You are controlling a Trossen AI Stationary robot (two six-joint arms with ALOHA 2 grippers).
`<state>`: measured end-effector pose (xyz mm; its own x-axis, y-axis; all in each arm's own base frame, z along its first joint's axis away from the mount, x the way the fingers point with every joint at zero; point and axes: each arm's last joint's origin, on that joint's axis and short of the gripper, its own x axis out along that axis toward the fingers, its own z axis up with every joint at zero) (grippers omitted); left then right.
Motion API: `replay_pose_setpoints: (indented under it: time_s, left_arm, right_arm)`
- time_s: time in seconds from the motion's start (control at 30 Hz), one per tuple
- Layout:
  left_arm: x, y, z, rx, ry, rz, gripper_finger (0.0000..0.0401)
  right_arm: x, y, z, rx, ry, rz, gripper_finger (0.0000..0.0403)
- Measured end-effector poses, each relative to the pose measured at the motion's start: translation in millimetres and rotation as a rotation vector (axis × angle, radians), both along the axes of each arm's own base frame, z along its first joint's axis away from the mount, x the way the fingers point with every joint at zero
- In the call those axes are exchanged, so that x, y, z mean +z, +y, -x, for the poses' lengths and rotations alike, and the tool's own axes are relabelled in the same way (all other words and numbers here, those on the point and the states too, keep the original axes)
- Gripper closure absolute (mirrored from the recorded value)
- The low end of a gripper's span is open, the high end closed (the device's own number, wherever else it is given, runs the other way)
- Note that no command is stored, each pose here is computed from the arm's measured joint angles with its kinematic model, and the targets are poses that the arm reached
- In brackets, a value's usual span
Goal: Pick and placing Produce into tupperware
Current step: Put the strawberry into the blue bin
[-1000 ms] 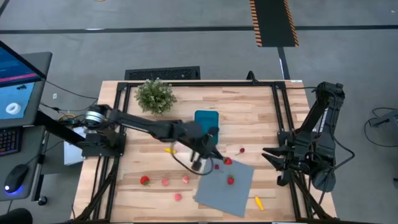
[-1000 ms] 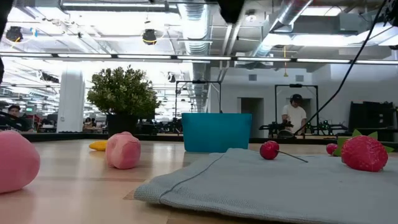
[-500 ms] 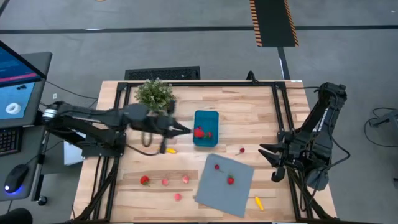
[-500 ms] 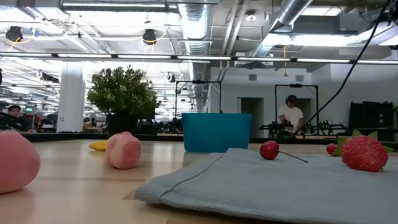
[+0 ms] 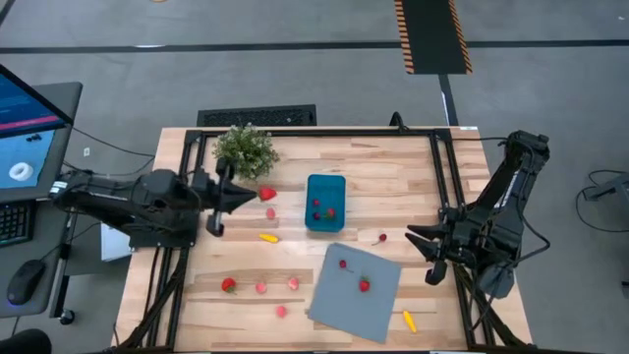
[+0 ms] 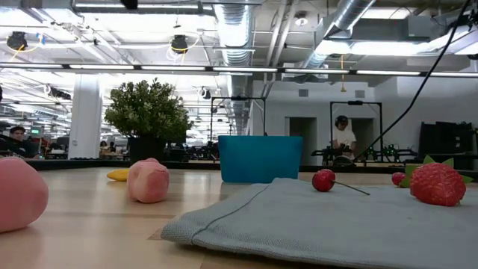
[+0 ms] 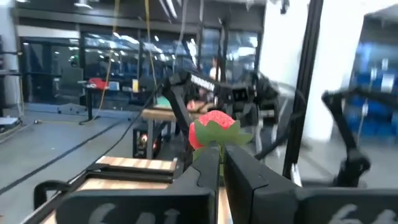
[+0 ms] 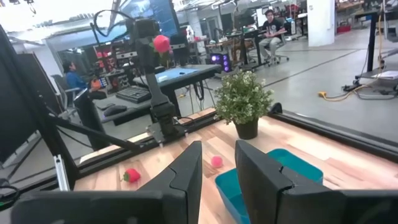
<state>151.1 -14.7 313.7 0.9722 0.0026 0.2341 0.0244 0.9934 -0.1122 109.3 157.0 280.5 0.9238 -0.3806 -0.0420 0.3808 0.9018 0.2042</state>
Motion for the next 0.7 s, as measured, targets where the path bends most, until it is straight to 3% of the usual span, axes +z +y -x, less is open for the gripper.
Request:
replay_pose_setpoints:
  time_s: [0.17,0.37,0.47,0.53,0.63,0.7]
  left_arm:
    - [-20.8,3.0,9.8,0.009,-0.077,0.205,0.0401]
    - [-58.1,7.7,9.2,0.085,-0.058,0.622,0.0401]
    - [-66.6,7.8,12.0,0.034,-0.155,0.739,0.0401]
    - [-73.1,8.1,14.4,-0.012,-0.212,0.879,0.0401]
    - [-82.9,7.3,14.1,-0.042,-0.185,1.032,0.0401]
    - [-87.7,5.1,12.8,-0.051,-0.130,1.070,0.0401]
  right_arm:
    - [0.0,-1.2,-1.9,-0.009,-0.004,-0.014,0.0285]
    - [-0.3,-1.5,-1.9,-0.010,-0.001,-0.008,0.0285]
    - [-0.5,-1.6,-1.9,-0.010,0.002,-0.001,0.0285]
    - [-0.5,-1.6,-1.9,-0.010,0.003,0.000,0.0285]
    - [-0.5,-1.6,-1.9,-0.010,0.003,0.001,0.0285]
    - [-0.5,-1.6,-1.9,-0.010,0.004,0.002,0.0285]
